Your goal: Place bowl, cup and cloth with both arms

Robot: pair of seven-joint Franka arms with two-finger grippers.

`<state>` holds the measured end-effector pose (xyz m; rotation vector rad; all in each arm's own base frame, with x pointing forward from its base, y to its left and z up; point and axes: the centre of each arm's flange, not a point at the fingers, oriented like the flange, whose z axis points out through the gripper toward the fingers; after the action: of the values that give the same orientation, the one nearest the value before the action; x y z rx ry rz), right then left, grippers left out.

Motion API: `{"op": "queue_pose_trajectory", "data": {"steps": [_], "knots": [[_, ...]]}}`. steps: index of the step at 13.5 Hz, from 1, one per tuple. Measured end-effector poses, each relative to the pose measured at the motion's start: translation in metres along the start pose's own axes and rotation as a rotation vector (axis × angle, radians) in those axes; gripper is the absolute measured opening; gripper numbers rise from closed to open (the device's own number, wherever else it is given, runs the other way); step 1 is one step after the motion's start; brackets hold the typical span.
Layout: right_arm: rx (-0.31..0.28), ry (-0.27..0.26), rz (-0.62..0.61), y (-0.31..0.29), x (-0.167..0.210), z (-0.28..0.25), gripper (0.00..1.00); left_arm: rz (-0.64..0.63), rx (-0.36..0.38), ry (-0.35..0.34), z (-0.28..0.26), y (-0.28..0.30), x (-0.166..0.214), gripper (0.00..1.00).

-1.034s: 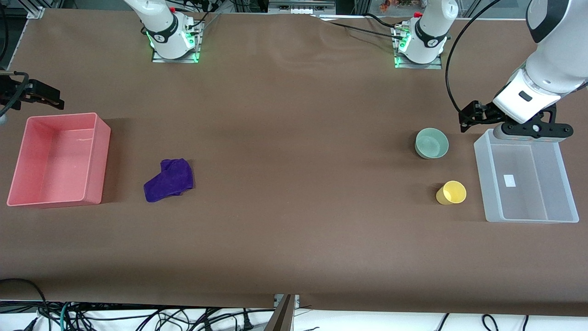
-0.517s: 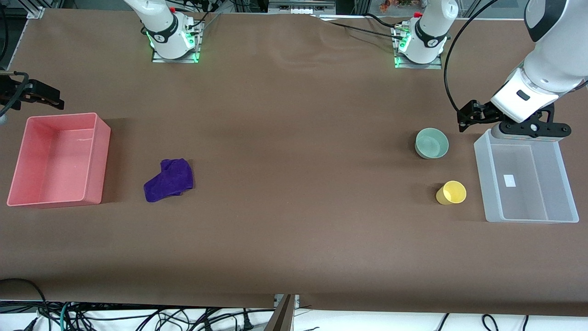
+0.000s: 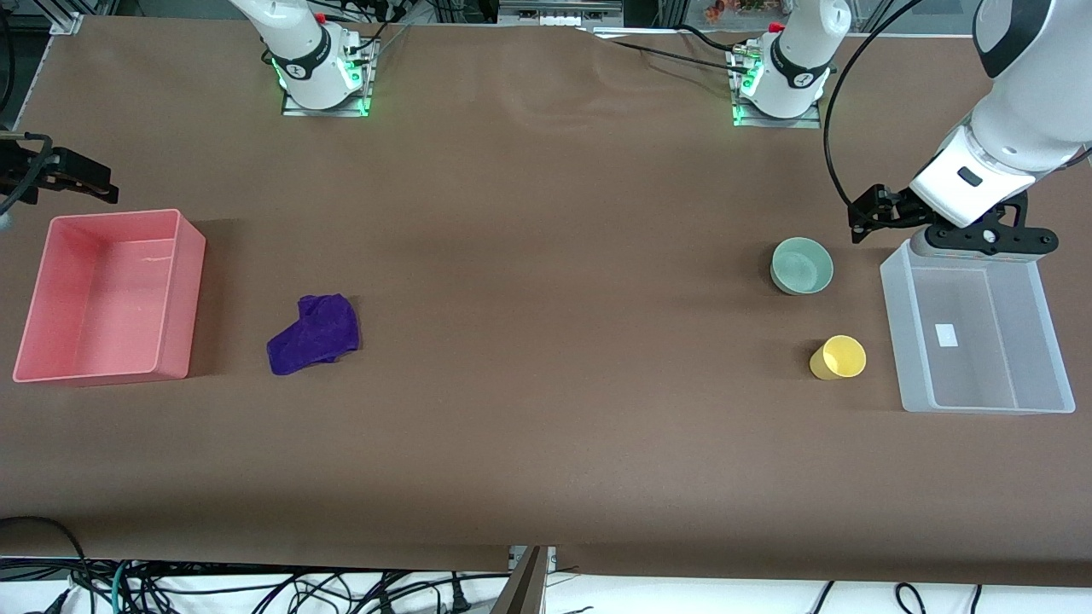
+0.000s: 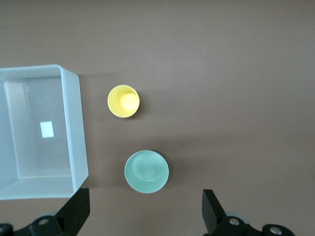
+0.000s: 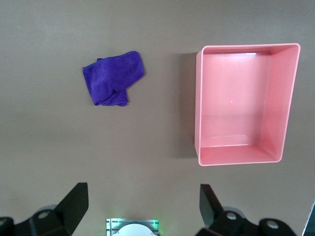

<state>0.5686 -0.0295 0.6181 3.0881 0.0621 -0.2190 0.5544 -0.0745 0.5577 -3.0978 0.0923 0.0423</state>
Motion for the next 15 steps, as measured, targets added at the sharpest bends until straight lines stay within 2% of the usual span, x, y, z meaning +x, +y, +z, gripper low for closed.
{"op": "queue_pose_trajectory", "data": {"steps": [4, 6, 9, 11, 15], "knots": [[0.000, 0.001, 0.000, 0.000, 0.000, 0.000, 1.00, 0.031, 0.003, -0.103, 0.036, -0.004, -0.003, 1.00], [0.000, 0.001, 0.000, 0.000, 0.000, 0.000, 1.00, 0.038, -0.001, -0.172, 0.076, -0.018, -0.004, 1.00], [0.000, 0.001, 0.001, 0.000, 0.000, 0.000, 1.00, 0.047, -0.010, -0.218, 0.136, -0.031, -0.012, 1.00], [0.000, 0.001, 0.003, 0.000, 0.001, 0.001, 1.00, 0.049, -0.013, -0.195, 0.178, -0.031, -0.022, 1.00], [0.003, -0.004, -0.004, -0.001, 0.022, 0.022, 1.00, 0.069, -0.023, -0.057, 0.269, -0.031, -0.052, 1.00]]}}
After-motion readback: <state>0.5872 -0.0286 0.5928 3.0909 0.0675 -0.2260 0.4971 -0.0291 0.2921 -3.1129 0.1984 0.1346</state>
